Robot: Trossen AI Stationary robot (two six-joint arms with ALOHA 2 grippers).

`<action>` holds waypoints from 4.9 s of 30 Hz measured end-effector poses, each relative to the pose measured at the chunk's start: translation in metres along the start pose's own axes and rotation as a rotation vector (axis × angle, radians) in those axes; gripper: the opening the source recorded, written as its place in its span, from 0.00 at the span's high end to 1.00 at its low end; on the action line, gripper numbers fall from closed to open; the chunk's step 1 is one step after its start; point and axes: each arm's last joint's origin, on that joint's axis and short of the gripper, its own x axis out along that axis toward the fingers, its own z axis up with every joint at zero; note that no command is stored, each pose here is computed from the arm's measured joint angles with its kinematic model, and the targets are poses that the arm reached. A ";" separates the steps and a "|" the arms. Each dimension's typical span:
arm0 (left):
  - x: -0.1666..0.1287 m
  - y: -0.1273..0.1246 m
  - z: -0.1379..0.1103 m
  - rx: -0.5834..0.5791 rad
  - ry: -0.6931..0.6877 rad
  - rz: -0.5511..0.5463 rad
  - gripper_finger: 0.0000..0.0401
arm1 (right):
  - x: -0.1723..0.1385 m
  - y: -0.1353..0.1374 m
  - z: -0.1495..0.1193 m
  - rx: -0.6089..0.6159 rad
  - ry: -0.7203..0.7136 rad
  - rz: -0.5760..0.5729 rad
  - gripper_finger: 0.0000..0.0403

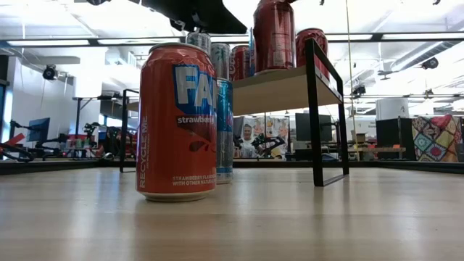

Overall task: Place canned beverage on shelf
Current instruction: Put the red/black soda can on the shelf, align with the other red/black soda can

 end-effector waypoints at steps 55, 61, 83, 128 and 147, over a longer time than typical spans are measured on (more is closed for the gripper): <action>0.015 -0.003 -0.011 -0.039 -0.008 -0.197 1.00 | -0.004 -0.010 -0.006 0.051 0.055 -0.091 0.98; 0.015 -0.004 -0.010 -0.047 -0.024 -0.232 1.00 | -0.006 -0.013 -0.007 0.053 0.052 -0.102 0.98; 0.008 -0.006 -0.003 -0.044 -0.061 -0.265 1.00 | -0.023 -0.012 0.016 0.092 -0.051 -0.032 0.98; -0.010 0.013 0.016 0.048 -0.114 -0.245 1.00 | -0.006 -0.016 0.012 -0.162 0.033 -0.114 0.98; 0.017 -0.013 -0.010 0.052 -0.123 -0.364 1.00 | -0.023 -0.020 0.012 -0.113 -0.010 -0.089 0.98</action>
